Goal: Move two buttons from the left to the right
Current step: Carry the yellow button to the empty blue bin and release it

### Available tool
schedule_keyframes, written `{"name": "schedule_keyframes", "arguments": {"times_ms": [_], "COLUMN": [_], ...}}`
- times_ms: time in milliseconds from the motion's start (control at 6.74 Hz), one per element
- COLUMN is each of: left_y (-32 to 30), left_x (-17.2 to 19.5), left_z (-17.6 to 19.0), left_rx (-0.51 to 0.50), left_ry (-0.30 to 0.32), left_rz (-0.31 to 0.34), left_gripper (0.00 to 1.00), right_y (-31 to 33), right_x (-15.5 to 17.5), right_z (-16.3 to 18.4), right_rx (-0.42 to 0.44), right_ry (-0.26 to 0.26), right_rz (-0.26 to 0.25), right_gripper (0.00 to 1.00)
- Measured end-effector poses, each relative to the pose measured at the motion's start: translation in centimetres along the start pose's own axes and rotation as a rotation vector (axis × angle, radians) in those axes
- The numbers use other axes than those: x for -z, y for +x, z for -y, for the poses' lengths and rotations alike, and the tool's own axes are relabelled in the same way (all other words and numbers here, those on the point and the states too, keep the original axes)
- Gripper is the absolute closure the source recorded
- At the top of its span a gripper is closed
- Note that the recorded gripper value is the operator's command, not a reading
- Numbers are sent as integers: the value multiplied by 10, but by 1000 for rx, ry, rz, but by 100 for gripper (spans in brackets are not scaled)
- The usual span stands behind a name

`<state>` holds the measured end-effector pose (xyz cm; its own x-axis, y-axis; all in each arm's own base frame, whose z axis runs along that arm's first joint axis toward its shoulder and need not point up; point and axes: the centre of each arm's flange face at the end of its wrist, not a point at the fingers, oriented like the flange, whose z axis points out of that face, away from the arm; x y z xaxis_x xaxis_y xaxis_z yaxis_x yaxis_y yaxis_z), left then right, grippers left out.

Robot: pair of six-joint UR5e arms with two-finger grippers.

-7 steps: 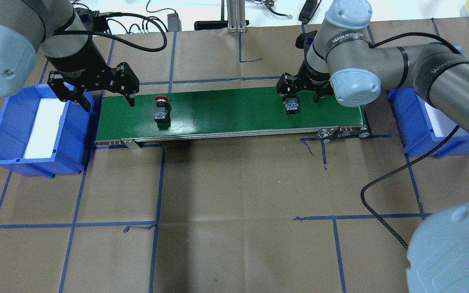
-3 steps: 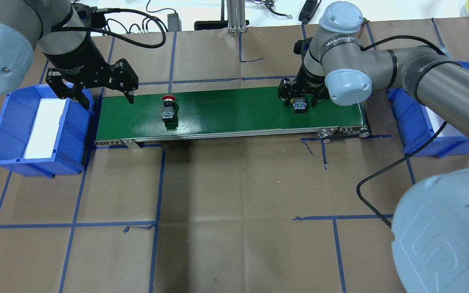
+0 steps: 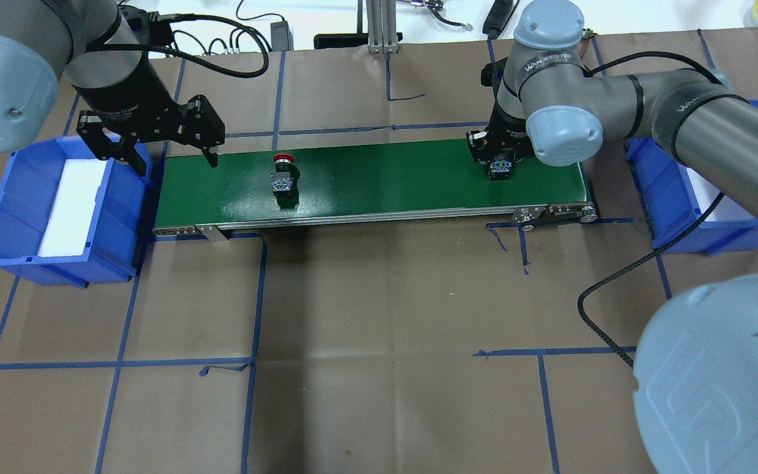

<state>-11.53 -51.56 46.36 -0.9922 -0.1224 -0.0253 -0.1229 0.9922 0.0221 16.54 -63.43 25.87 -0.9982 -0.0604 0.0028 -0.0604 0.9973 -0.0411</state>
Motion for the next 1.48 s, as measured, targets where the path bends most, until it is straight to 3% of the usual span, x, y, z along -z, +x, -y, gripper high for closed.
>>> {"name": "schedule_keyframes", "arguments": {"times_ms": [445, 890, 1186, 1483], "left_y": [0, 1, 1, 0], "left_x": [0, -2, -2, -1], "left_z": [3, 4, 4, 4], "left_rx": [0, 0, 0, 0], "left_ry": [0, -3, -2, -1], "left_rz": [-1, 0, -1, -1], "left_gripper": [0, 0, 0, 0], "right_y": [67, 211, 319, 372], "right_x": [82, 144, 133, 78], "right_z": [36, 13, -24, -59], "right_rx": [80, -4, -16, 4], "right_ry": [41, -47, -88, -66], "right_rz": [-95, -98, -68, -76], "right_gripper": [97, 97, 97, 97]}}
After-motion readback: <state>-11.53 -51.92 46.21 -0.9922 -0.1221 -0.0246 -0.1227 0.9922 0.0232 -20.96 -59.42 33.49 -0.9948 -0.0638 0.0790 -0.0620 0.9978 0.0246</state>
